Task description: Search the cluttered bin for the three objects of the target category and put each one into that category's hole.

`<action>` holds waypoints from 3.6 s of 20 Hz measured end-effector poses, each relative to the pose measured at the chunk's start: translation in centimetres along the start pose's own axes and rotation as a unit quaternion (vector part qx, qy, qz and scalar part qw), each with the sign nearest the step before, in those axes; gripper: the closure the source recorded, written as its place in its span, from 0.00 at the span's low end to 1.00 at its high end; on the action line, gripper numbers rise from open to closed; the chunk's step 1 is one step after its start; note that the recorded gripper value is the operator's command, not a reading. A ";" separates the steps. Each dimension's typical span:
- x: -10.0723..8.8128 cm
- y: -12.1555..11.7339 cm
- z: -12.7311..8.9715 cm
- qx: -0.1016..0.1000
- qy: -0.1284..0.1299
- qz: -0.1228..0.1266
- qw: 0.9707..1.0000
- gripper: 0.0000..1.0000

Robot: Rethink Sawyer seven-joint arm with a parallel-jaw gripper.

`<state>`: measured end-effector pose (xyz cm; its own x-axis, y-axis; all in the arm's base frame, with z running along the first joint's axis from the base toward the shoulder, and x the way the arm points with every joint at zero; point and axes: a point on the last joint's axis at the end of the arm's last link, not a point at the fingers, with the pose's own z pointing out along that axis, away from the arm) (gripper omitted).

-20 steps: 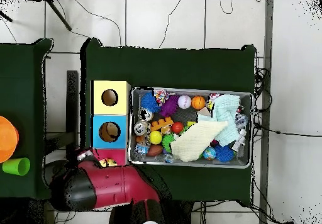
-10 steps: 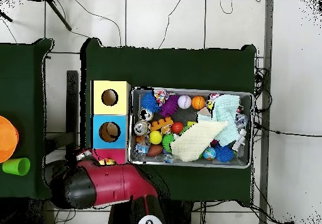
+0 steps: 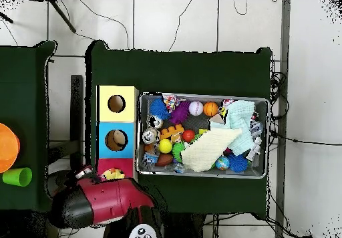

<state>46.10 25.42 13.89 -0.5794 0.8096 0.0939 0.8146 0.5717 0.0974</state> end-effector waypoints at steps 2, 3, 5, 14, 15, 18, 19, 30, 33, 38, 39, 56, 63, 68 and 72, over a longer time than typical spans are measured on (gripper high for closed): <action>0.0 -0.2 0.1 -0.004 -0.002 0.000 1.000 0.00; -0.1 -0.3 0.1 -0.006 -0.003 0.002 1.000 0.00; -0.4 -0.6 0.2 -0.006 -0.004 0.005 1.000 0.00; -2.6 -2.0 0.1 0.001 0.001 0.032 0.999 0.00; -2.7 -2.1 0.0 0.001 0.001 0.033 0.999 0.00; -2.9 -2.4 0.0 0.002 0.002 0.037 0.999 1.00; -2.9 -2.4 0.0 0.002 0.002 0.037 0.999 1.00; -2.7 -2.2 -0.1 0.000 0.002 0.034 0.999 1.00; -2.6 -2.2 -0.1 0.000 0.002 0.033 0.999 1.00; -2.0 -2.0 0.0 -0.002 0.002 0.027 1.000 1.00; -1.8 -2.0 0.1 -0.004 0.001 0.025 1.000 1.00; -0.4 -3.3 2.8 -0.006 -0.007 -0.016 1.000 1.00; -2.5 -3.2 2.1 -0.014 -0.012 0.002 1.000 1.00; -3.5 -2.8 1.1 -0.025 -0.020 0.008 0.999 1.00; -3.5 -2.6 0.8 -0.028 -0.023 0.006 0.999 1.00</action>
<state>45.98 21.22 12.52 -0.5675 0.8219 0.0501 0.8176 0.5552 0.1524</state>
